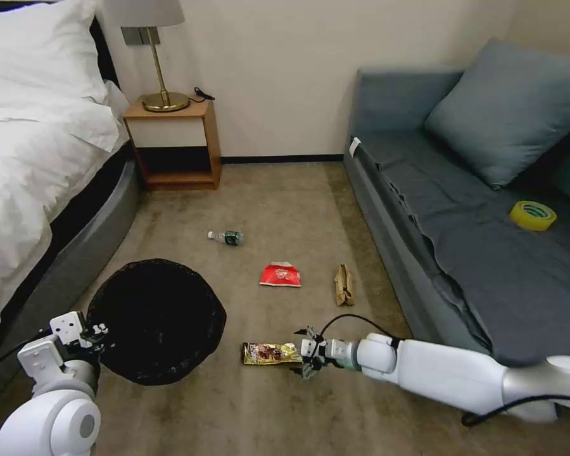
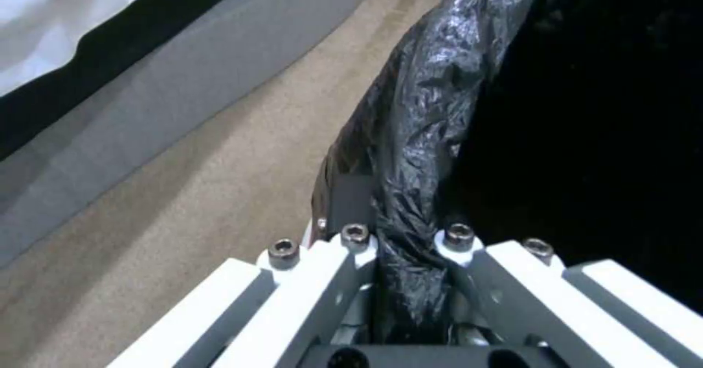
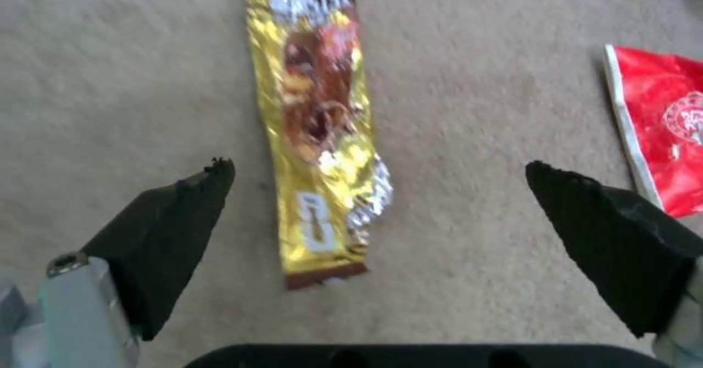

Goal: Pick up the trash bin, then pick up the garbage on the floor and place it into the trash bin.

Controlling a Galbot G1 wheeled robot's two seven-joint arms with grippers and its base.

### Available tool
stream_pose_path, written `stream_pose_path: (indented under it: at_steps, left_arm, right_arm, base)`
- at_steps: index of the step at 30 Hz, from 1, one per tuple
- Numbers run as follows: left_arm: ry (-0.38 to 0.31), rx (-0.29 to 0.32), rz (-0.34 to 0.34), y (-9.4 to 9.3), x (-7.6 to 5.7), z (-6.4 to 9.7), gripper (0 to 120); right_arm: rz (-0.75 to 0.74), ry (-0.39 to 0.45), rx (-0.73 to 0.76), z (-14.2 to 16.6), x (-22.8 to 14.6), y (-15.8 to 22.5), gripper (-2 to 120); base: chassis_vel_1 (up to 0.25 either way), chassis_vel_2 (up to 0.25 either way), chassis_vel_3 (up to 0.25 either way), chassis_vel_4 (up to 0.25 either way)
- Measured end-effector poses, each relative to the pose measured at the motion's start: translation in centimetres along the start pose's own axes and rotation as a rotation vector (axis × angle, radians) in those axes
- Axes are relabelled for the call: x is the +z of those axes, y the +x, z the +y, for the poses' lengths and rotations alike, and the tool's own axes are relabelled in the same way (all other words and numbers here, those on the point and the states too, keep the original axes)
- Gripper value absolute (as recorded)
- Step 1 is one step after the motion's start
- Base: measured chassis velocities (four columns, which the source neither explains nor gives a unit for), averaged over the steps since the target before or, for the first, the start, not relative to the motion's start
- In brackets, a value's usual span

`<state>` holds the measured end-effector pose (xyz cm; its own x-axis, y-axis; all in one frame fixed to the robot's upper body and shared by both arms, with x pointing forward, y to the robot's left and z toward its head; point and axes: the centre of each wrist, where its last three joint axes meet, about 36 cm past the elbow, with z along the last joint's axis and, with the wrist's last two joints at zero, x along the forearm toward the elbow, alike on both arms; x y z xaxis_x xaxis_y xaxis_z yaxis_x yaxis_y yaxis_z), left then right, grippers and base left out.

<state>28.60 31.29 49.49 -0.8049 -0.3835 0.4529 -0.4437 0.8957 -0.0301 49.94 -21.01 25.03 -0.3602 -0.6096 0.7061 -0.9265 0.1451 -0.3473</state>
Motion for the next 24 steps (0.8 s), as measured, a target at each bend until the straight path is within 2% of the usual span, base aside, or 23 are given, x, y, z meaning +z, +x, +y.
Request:
stream_pose_path:
  at_steps: [9, 24]
  left_arm:
    - [0.008, 0.008, -0.002, 0.0, -0.1, 0.0, 3]
    - [0.020, 0.017, -0.002, 0.0, -0.1, -0.1, 3]
  right_arm:
    - [0.046, 0.023, -0.035, 0.4, 2.0, -0.7, 100]
    - [0.039, 0.073, -0.085, 1.6, 1.2, -4.3, 100]
  base:
    - [0.000, 0.000, 0.000, 0.000]
    - [0.000, 0.000, 0.000, 0.000]
